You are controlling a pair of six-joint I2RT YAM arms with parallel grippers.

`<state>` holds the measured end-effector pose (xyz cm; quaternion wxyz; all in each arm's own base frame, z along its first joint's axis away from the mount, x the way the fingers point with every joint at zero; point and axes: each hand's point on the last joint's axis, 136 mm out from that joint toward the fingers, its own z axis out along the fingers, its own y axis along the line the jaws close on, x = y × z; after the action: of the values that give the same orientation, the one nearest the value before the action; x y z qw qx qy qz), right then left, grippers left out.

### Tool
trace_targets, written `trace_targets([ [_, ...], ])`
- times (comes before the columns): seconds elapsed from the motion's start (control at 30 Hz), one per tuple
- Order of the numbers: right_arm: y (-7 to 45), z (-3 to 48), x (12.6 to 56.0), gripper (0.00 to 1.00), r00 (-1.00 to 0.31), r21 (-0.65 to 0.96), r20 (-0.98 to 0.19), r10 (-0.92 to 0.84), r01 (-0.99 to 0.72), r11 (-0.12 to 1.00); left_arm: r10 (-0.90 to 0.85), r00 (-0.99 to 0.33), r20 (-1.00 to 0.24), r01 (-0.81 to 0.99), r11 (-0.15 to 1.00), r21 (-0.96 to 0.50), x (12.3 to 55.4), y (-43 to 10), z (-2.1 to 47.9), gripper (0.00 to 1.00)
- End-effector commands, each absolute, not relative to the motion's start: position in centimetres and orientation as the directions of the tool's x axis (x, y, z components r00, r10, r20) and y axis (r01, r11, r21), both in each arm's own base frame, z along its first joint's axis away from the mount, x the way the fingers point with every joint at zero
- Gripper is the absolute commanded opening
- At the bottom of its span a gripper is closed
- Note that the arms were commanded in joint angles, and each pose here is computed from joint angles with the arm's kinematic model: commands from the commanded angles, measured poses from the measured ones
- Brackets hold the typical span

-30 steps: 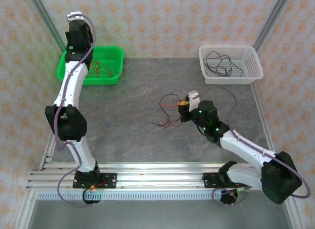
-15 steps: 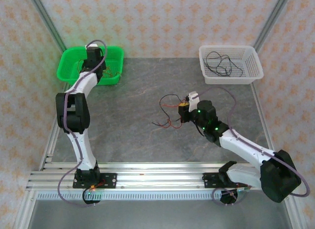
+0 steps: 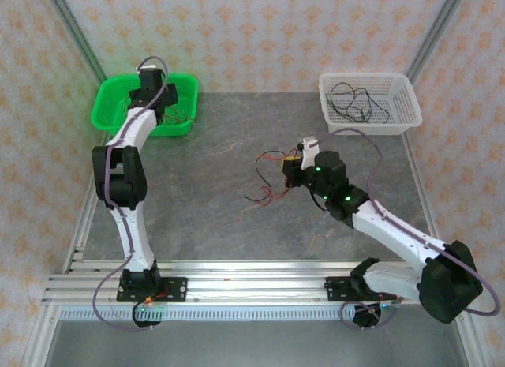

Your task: Untangle the cables

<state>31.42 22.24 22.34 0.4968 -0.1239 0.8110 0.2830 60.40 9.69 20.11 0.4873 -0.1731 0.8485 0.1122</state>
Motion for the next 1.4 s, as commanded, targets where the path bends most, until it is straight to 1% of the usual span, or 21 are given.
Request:
trace_targets([
  [0.0,22.4,24.6,31.7,0.00,-0.480,0.384,-0.866,0.141,-0.457,0.802,-0.221,-0.393,-0.892,-0.371,0.926,-0.066,59.8,9.0,25.5,0.99],
  [0.13,23.0,26.3,32.0,0.00,-0.497,0.434,-0.847,0.186,-0.449,0.781,-0.230,-0.299,-0.926,-0.298,0.944,-0.139,58.4,7.6,31.1,0.99],
  [0.23,23.3,27.4,32.6,0.00,-0.519,0.469,-0.827,0.217,-0.423,0.775,-0.237,-0.210,-0.948,-0.178,0.963,-0.201,56.1,5.4,35.9,0.98],
  [0.3,23.6,28.3,33.3,0.00,-0.526,0.477,-0.819,0.227,-0.406,0.779,-0.241,-0.142,-0.960,-0.054,0.970,-0.236,53.7,3.2,39.1,0.97],
  [0.37,23.8,29.0,33.9,0.00,-0.529,0.472,-0.818,0.225,-0.397,0.787,-0.248,-0.101,-0.963,0.058,0.965,-0.254,51.3,1.1,41.1,0.95],
  [0.5,24.1,31.9,34.8,0.00,-0.499,0.452,-0.839,0.219,-0.415,0.790,-0.227,-0.056,-0.972,0.243,0.941,-0.234,46.7,-3.5,44.0,0.91],
  [0.7,24.3,35.2,36.1,0.00,-0.462,0.402,-0.869,0.176,-0.454,0.795,-0.049,-0.021,-0.999,0.443,0.895,-0.053,40.3,-11.8,44.0,0.90],
  [0.93,24.3,36.8,37.9,0.00,-0.373,0.267,-0.925,0.079,-0.485,0.833,-0.070,0.041,-0.997,0.611,0.791,-0.030,34.3,-16.2,43.9,0.90],
  [1.0,24.6,37.0,38.5,0.00,-0.359,0.249,-0.931,0.066,-0.491,0.835,-0.069,0.050,-0.996,0.648,0.762,-0.020,32.9,-17.5,43.8,0.91],
  [1.1,25.8,37.0,38.8,0.00,-0.367,0.261,-0.929,0.058,-0.532,0.805,-0.078,0.068,-0.995,0.702,0.712,-0.008,30.9,-19.6,43.4,0.95],
  [1.2,27.5,36.7,38.4,0.00,-0.397,0.311,-0.915,0.069,-0.586,0.748,-0.106,0.103,-0.989,0.740,0.673,0.006,29.5,-21.5,43.3,0.96],
  [1.3,28.7,36.4,37.7,0.00,-0.436,0.363,-0.897,0.076,-0.625,0.691,-0.130,0.139,-0.982,0.747,0.665,0.018,29.5,-22.6,43.0,0.97],
  [1.37,29.2,36.4,37.1,0.00,-0.450,0.388,-0.889,0.083,-0.644,0.660,-0.138,0.138,-0.981,0.741,0.671,0.010,30.3,-23.0,42.8,0.97],
])
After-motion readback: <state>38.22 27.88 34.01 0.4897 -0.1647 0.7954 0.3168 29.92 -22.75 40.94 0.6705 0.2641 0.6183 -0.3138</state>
